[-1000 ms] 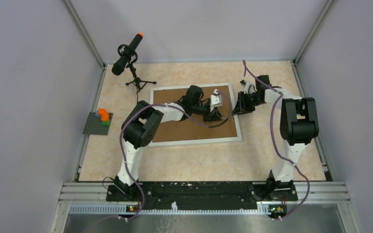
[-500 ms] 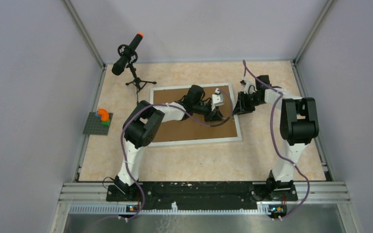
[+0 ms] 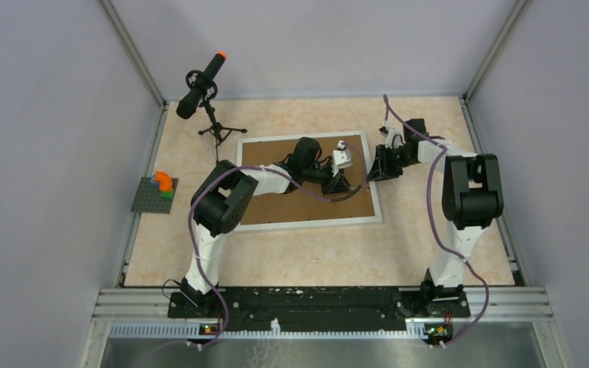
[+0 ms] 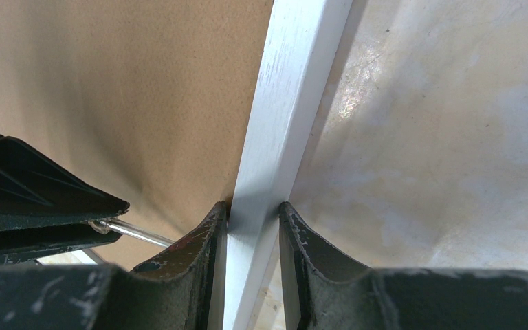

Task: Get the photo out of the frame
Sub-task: Release the photo frame item from the photo frame.

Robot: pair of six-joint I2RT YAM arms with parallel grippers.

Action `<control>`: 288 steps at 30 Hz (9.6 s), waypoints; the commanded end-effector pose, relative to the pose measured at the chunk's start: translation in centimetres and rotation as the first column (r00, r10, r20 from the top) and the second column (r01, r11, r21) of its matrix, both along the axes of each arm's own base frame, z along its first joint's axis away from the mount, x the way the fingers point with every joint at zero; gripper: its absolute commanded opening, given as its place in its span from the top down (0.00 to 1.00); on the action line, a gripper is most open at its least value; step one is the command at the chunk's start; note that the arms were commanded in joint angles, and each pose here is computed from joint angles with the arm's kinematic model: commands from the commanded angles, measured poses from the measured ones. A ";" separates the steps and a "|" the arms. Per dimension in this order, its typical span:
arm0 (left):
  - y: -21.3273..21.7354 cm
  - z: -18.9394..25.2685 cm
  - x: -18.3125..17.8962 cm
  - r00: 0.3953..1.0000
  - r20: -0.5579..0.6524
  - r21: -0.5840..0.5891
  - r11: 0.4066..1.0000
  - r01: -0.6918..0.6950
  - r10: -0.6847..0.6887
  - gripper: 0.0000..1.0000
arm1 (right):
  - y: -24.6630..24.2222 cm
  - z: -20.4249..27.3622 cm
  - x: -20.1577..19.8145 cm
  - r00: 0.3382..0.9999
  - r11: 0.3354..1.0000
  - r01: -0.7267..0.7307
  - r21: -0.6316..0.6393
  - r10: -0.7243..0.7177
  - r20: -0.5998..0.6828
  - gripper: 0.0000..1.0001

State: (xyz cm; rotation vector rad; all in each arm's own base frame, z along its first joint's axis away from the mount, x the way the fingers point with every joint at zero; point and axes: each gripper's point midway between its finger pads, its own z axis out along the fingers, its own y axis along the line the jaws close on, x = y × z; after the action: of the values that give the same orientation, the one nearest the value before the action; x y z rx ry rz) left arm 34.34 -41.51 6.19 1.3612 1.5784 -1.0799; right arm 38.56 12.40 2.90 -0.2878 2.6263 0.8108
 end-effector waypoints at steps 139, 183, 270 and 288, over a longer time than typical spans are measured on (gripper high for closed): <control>1.9 -0.6 1.3 0.995 0.028 0.043 0.994 -0.098 0.097 1.00 | 0.3 -4.9 -3.2 0.989 0.995 -0.050 -0.091 0.036 -0.145 1.00; 0.1 -1.6 -0.5 1.000 -0.003 0.047 0.999 0.012 -0.012 1.00 | 0.4 -5.0 -3.0 0.988 0.995 -0.049 -0.085 0.036 -0.152 1.00; -1.0 14.9 -1.8 0.994 0.109 -0.187 0.982 0.015 0.005 1.00 | 0.0 2.8 -2.8 0.996 0.992 -0.083 -0.090 0.079 -0.045 0.41; 2.2 14.7 -1.3 0.993 0.063 -0.157 0.984 -0.087 0.098 1.00 | 2.3 -0.3 -3.2 0.999 0.974 0.005 -0.227 -0.012 -0.031 0.65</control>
State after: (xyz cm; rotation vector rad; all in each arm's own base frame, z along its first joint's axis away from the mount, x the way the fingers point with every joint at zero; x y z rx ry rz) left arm 33.36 -39.91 18.13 1.2187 1.5163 -1.0872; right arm 34.22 14.42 3.10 -0.3424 2.7796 0.6053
